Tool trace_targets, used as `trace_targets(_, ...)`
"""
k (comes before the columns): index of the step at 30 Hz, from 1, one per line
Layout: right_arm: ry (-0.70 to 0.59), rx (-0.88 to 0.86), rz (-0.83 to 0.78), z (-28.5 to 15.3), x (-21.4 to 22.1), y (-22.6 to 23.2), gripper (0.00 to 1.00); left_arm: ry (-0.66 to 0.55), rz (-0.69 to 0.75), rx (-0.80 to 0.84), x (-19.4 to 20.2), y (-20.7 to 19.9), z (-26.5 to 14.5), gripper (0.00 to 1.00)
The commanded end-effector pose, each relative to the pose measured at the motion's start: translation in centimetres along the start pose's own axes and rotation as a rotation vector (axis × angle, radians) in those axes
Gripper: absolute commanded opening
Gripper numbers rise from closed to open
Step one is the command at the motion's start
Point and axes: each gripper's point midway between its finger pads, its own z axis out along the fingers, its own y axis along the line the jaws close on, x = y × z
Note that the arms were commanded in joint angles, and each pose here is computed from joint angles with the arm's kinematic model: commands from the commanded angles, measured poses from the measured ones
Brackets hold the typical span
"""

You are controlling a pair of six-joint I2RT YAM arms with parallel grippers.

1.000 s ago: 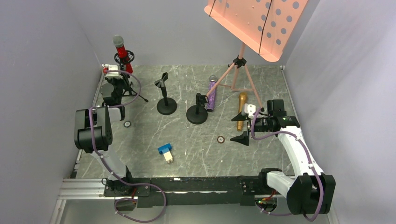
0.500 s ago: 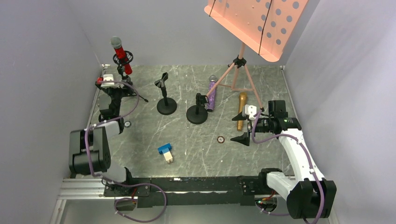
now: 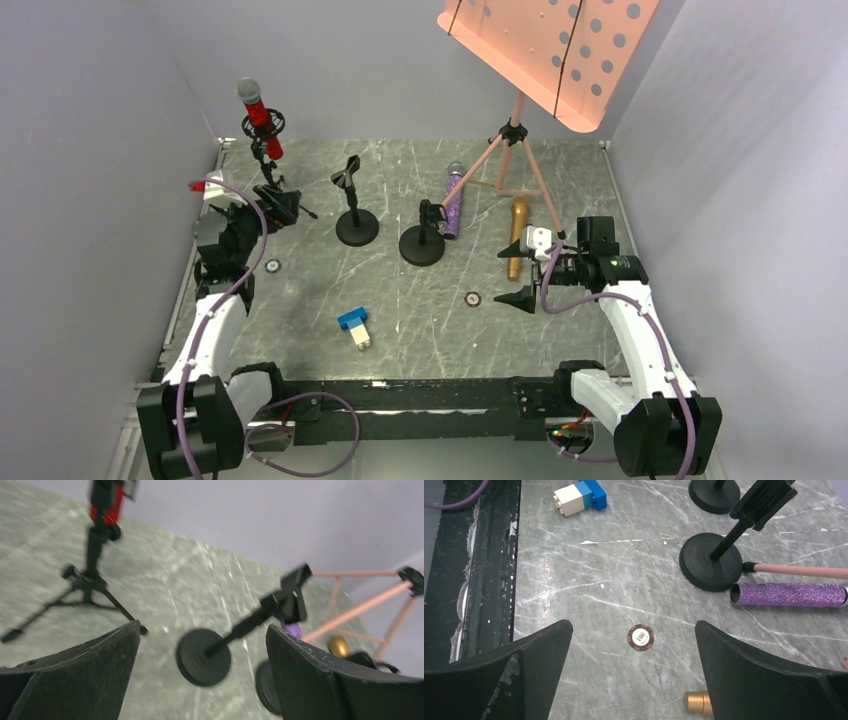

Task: Attach the microphones to the stand

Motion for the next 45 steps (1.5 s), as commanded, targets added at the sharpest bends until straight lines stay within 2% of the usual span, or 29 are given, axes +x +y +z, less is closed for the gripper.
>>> trace_targets(1, -0.041, 0.010, -0.081, -0.3, -1.8, -0.5, 0.99, 0.223, -0.184, 0.146, 2.9, -4.0, -2.4, 0.99)
trace_targets(5, -0.043, 0.009, -0.077, -0.3, -1.8, -0.5, 0.99, 0.352, -0.176, 0.199, 6.0, -5.5, -3.2, 0.99)
trace_targets(9, -0.043, 0.007, -0.070, -0.2, -1.7, -0.5, 0.99, 0.424, -0.067, 0.270, 9.7, -8.0, -2.8, 0.98)
trace_targets(13, -0.038, 0.008, -0.067, -0.2, -1.6, -0.6, 0.99, 0.339, 0.035, 0.320, 11.4, -10.1, -1.0, 0.98)
trace_targets(17, -0.040, 0.033, -0.058, -0.7, -1.5, -1.0, 0.99, 0.222, 0.146, 0.250, 11.3, -8.6, 2.2, 0.96)
trace_targets(21, -0.042, 0.034, -0.065, -0.7, -1.6, -0.9, 0.99, 0.194, 0.232, 0.259, 12.2, -8.1, 5.3, 0.91)
trace_targets(29, -0.037, 0.039, -0.071, -0.8, -1.6, -1.0, 0.99, 0.054, 0.249, 0.251, 11.5, -7.7, 8.8, 0.79)
trace_targets(36, -0.033, 0.035, -0.067, -0.8, -1.5, -1.0, 0.99, 0.044, 0.216, 0.273, 12.2, -8.3, 10.9, 0.68)
trace_targets(39, -0.030, 0.034, -0.066, -0.8, -1.4, -1.1, 0.99, 0.053, 0.221, 0.294, 12.7, -8.6, 11.6, 0.58)
trace_targets(44, -0.026, 0.036, -0.065, -0.8, -1.3, -1.2, 0.99, 0.080, 0.235, 0.368, 13.6, -9.6, 11.7, 0.06)
trace_targets(45, -0.025, 0.036, -0.063, -0.8, -1.3, -1.2, 0.99, 0.075, 0.239, 0.377, 13.7, -9.7, 11.4, 0.00)
